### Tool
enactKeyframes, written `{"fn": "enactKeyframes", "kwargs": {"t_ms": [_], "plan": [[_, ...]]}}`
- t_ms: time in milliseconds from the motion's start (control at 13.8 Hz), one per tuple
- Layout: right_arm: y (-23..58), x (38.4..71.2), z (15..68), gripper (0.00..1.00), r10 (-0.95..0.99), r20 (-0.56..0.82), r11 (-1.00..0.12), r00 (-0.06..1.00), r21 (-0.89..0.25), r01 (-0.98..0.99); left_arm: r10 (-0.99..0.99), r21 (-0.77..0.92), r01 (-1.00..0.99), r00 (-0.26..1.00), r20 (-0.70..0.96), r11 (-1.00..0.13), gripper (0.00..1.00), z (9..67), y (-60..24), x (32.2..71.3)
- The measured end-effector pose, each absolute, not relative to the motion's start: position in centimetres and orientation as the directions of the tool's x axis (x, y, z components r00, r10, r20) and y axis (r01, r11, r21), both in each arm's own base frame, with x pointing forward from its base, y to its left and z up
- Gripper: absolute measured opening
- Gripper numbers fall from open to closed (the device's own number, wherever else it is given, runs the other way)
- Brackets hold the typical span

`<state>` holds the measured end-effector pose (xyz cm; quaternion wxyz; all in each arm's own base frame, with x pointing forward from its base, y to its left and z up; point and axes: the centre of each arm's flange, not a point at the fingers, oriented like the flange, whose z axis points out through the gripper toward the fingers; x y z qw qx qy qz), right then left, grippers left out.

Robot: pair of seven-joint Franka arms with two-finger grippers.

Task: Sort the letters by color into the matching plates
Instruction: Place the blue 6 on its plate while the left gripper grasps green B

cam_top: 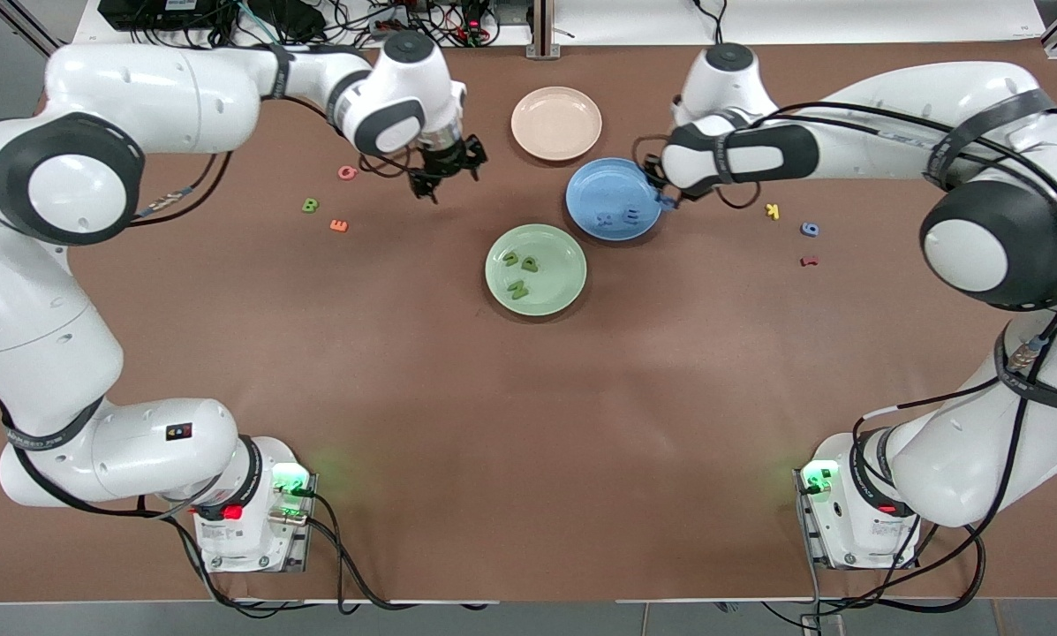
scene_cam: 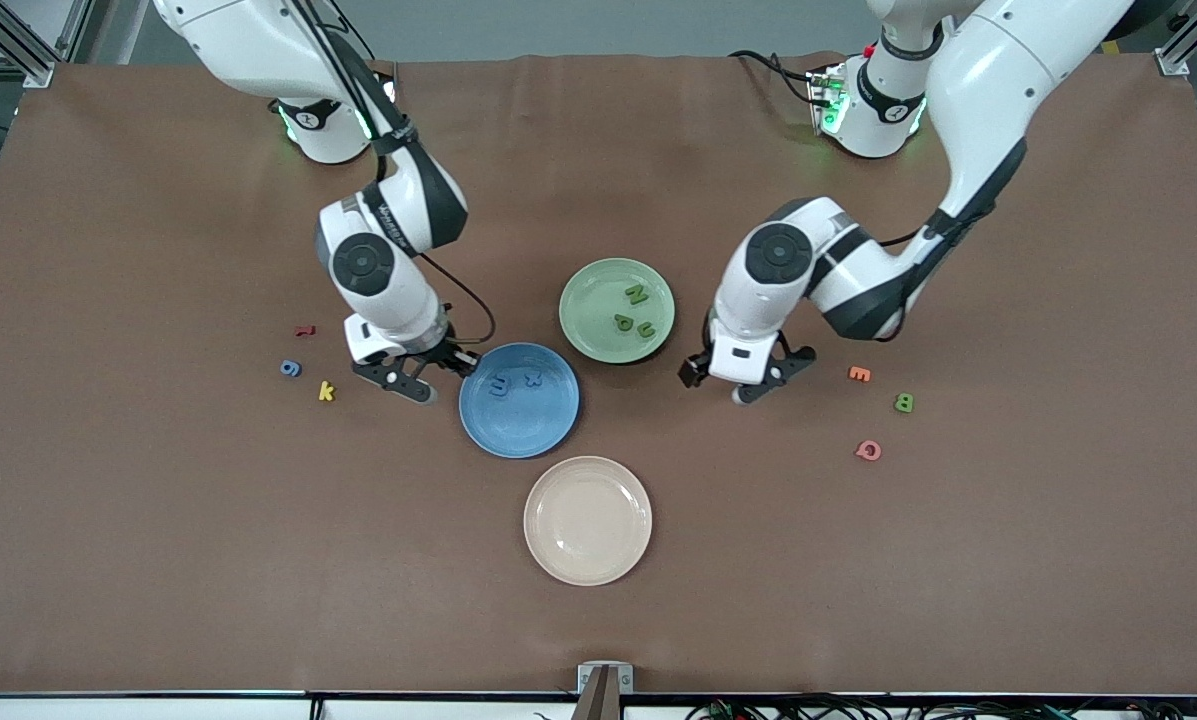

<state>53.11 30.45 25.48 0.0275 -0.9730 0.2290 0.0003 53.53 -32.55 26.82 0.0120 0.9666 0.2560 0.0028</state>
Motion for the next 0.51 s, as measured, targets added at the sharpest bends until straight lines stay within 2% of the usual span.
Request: {"fn": "enactKeyframes", "kwargs": {"t_ms": [218,508], "plan": [[34.9,54.5,23.5,0.36,-0.511,-0.013,-0.857,0.86,-0.066,-0.51,0.401,0.004,0.401,0.916,-0.001,-0.916,0.93,26.7,-27.4,56.0],[38.6,56.0,21.2,0.36,-0.556,-0.011,-0.828,0.831,-0.083,-0.554,0.266,-0.018,0.266,0.964,-0.023,-0.964,0.91,25.5,-19.1,58.4]]}}
